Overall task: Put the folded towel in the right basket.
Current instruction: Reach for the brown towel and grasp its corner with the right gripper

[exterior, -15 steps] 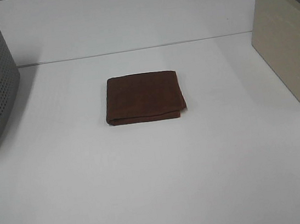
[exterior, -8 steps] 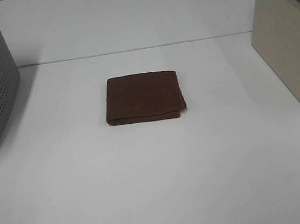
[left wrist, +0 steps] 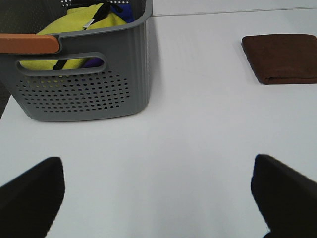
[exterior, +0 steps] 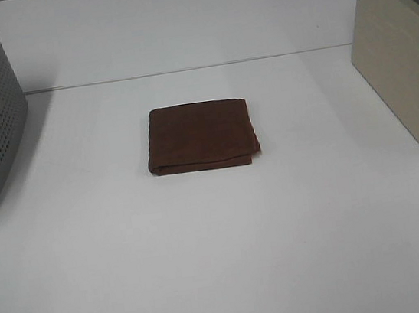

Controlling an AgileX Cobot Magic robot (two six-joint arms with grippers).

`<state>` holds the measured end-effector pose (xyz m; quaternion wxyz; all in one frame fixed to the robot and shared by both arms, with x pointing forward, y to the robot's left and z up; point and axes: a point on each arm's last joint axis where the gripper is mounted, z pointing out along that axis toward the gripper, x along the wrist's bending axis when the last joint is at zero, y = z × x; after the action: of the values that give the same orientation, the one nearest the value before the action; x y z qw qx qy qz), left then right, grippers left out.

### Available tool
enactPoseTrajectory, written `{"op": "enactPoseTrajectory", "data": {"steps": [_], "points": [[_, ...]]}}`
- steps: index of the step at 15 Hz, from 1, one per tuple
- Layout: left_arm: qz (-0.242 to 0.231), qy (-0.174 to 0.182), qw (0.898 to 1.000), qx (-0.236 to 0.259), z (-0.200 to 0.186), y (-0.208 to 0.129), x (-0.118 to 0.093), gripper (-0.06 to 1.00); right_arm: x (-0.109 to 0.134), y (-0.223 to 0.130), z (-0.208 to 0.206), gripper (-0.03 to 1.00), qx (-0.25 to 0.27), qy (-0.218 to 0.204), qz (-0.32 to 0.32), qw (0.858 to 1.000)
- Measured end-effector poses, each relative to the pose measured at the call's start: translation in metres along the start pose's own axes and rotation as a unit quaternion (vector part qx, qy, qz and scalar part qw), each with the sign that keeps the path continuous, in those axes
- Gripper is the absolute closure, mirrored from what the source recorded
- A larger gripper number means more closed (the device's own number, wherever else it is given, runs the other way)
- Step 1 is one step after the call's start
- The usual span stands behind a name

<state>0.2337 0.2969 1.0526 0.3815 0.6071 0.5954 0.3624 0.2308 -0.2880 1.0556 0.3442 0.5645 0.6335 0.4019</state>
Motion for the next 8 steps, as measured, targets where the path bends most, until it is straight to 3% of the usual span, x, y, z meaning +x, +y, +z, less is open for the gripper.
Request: {"op": "enactPoseTrajectory", "data": {"steps": [8], "points": [[0.0, 0.0, 1.0, 0.0, 0.0, 0.0, 0.0, -0.03, 0.0, 0.0, 0.0, 0.33, 0.0, 0.0, 0.0, 1.0]]}}
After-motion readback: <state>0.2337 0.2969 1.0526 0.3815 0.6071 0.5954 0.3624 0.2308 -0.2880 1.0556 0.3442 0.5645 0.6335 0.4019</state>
